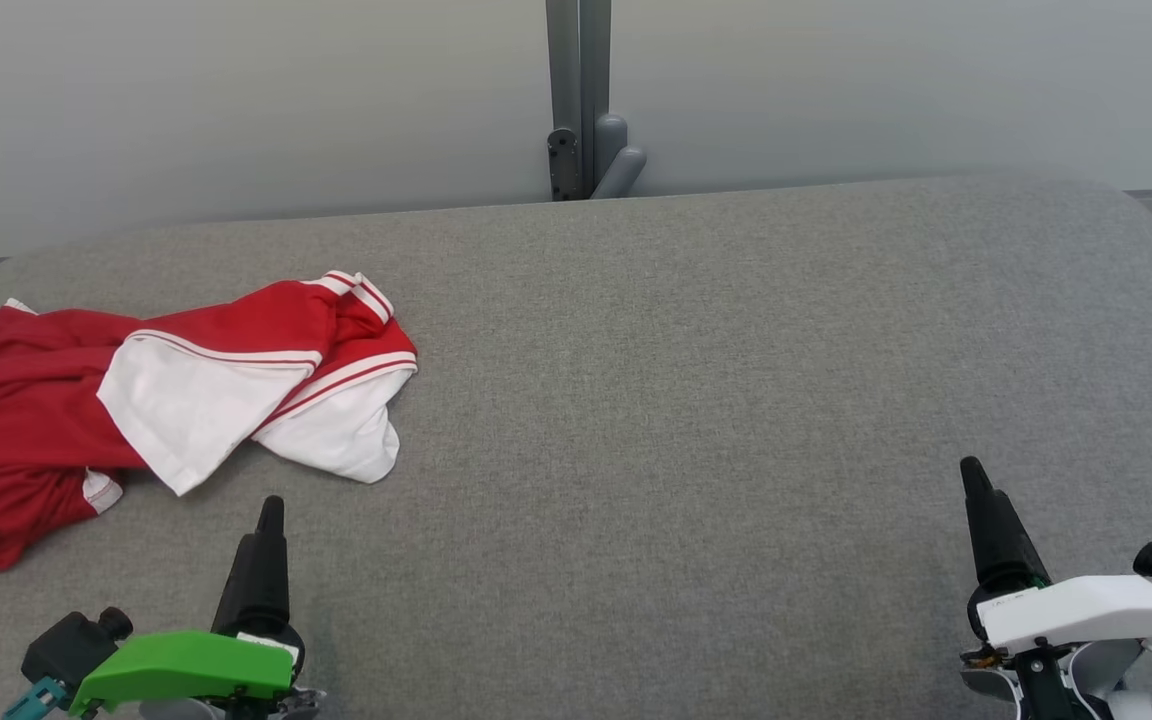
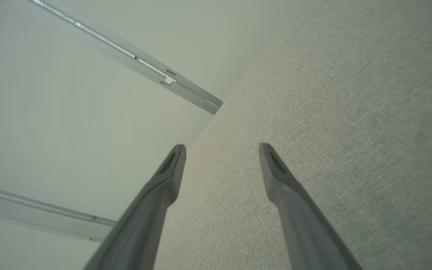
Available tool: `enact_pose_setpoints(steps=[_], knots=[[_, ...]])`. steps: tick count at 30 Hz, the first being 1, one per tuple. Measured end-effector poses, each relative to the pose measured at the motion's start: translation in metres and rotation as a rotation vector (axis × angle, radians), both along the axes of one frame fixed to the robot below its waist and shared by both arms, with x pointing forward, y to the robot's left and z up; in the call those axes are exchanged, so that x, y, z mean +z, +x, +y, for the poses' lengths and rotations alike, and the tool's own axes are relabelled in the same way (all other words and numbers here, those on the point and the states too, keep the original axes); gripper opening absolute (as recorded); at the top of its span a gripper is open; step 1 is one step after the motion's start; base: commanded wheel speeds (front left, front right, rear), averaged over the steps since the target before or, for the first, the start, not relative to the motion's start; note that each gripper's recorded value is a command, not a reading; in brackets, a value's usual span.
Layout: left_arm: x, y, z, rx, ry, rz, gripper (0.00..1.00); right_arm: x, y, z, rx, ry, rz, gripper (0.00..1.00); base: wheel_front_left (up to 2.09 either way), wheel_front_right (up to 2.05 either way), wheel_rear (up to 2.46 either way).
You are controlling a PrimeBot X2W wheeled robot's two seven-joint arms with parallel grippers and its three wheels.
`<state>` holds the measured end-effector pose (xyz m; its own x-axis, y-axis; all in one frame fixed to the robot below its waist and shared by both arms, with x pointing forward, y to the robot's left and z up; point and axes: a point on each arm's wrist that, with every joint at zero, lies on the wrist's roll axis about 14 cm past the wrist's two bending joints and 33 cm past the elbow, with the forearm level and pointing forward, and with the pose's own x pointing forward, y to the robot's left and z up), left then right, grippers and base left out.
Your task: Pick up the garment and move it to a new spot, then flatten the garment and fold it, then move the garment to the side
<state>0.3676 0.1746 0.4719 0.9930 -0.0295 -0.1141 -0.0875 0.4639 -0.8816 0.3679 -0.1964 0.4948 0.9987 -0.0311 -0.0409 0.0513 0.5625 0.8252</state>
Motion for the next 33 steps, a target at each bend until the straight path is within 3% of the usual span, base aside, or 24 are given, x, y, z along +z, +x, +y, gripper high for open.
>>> enact_pose_setpoints(steps=[33], knots=[[0.009, -0.003, -0.019, -0.09, 0.449, -0.086, 1.0, 0.01, -0.005, 0.002, 0.013, -0.483, -0.051, 1.0, 0.0, 0.0, 0.0]])
